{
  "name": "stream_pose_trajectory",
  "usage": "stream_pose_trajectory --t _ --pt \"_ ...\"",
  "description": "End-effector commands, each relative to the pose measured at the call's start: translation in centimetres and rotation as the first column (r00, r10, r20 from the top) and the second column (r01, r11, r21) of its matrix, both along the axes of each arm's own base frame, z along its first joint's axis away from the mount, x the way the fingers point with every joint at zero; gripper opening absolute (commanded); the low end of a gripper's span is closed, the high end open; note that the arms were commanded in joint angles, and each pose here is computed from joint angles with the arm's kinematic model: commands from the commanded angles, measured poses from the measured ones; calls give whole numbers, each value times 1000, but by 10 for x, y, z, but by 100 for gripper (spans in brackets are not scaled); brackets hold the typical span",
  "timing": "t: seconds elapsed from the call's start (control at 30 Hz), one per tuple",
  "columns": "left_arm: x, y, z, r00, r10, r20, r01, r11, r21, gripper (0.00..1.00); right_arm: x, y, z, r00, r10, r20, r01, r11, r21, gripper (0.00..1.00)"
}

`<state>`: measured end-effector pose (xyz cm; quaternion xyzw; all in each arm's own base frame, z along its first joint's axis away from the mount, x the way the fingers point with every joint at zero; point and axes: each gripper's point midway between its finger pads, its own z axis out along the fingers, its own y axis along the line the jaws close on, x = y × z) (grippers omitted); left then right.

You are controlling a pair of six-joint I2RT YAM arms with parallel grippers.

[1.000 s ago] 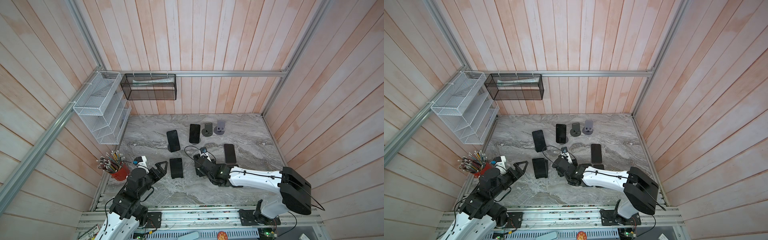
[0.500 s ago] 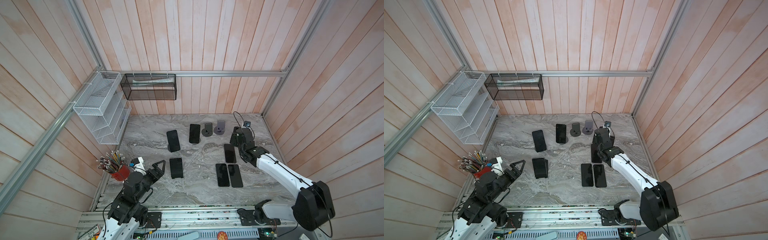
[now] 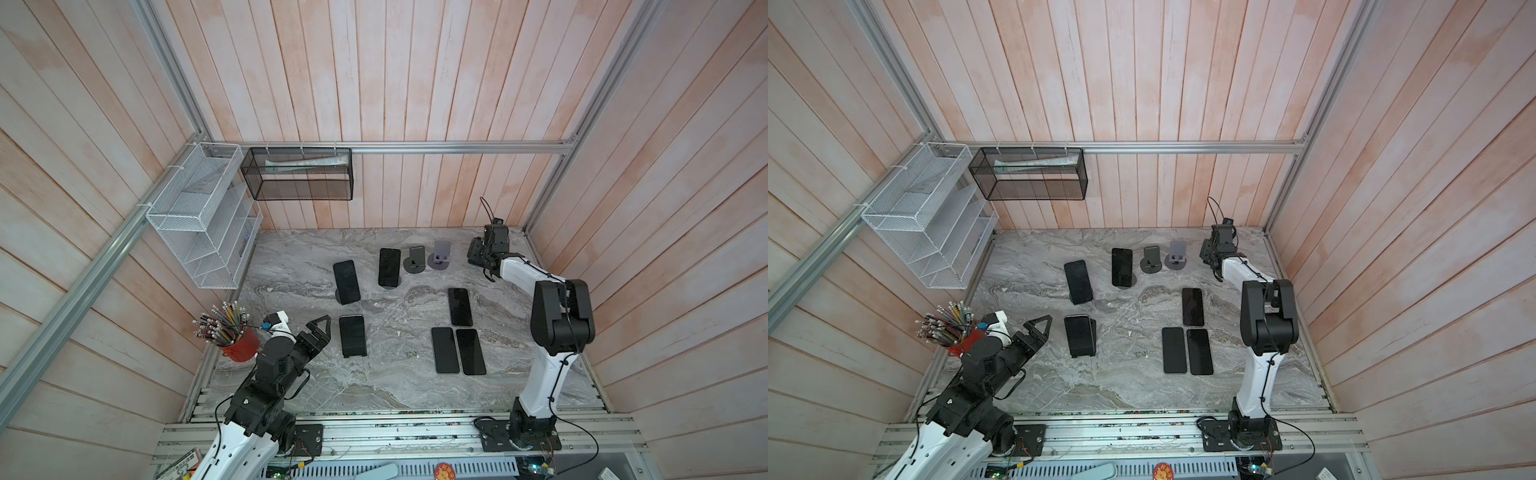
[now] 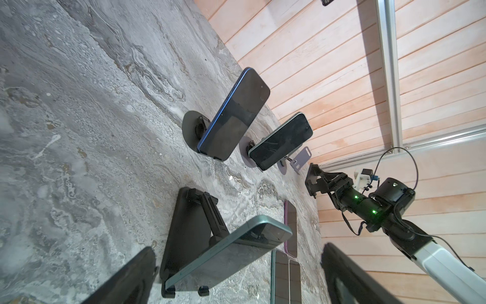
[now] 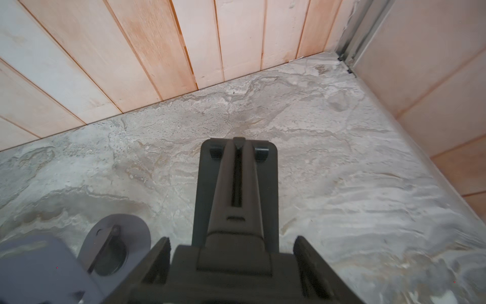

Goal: Remove the phone from the phone stand
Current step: Place the phone stand at the top-right of the table.

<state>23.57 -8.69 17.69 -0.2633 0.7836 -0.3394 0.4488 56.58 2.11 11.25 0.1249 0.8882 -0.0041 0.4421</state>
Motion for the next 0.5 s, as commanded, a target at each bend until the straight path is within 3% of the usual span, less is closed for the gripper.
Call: stream_pose_trajectory --t 0.0,0.3,0.47 --pt "10 13 20 995 72 73 -75 997 36 99 15 12 -9 998 69 -16 -68 997 20 63" --pt "24 19 41 985 126 121 -133 990 55 100 24 30 -37 984 159 -80 -154 986 68 67" --pt "25 15 54 991 99 94 -106 992 72 100 20 34 -44 980 173 -102 -165 982 90 72"
